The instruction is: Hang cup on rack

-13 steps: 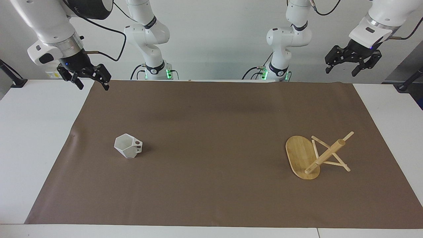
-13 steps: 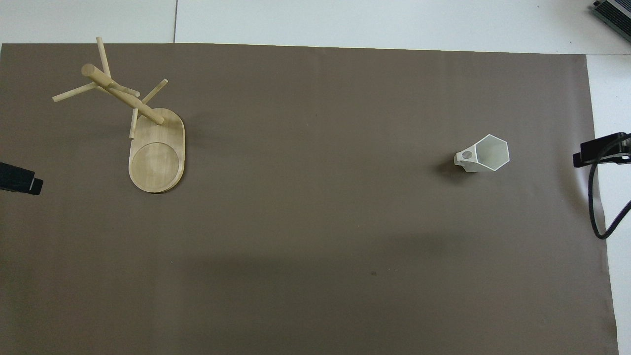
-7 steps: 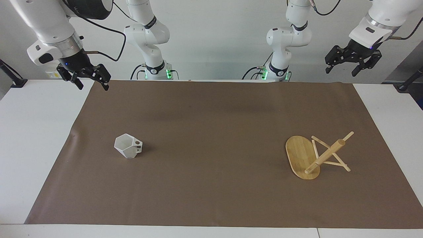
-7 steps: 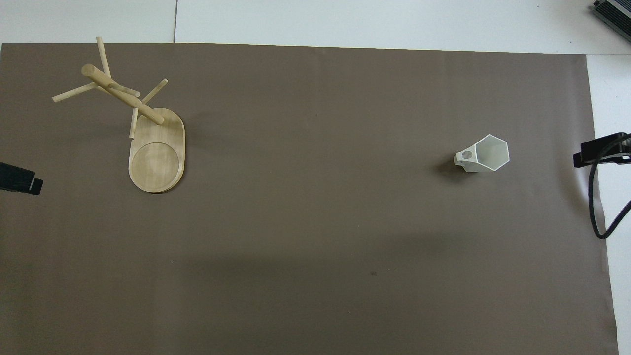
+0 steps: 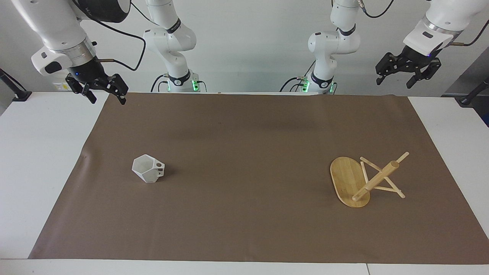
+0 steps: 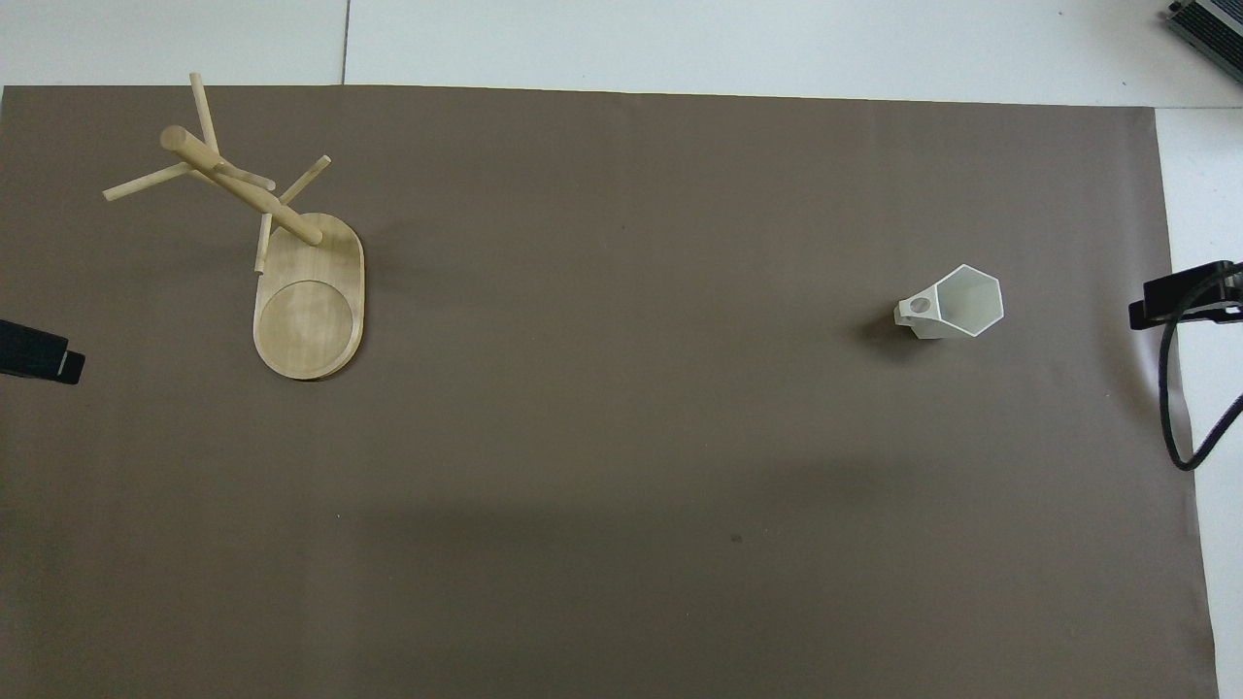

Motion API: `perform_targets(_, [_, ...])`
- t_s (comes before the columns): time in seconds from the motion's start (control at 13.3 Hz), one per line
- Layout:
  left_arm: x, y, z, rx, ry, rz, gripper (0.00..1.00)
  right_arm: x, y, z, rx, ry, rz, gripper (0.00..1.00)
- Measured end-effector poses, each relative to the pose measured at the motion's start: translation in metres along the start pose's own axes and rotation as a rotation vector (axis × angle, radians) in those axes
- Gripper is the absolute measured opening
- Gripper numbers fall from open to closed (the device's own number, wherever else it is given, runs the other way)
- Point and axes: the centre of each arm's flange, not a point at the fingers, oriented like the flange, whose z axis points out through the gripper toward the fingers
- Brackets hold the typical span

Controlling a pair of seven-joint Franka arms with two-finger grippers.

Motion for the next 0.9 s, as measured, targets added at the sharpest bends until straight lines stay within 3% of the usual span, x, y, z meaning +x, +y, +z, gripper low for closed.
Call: perform_targets(0.9, [0.0, 0.0, 0.0003, 0.0, -0.001, 0.0, 1.0, 0.0, 0.0, 0.0, 0.0, 0.0, -0.013, 1.0])
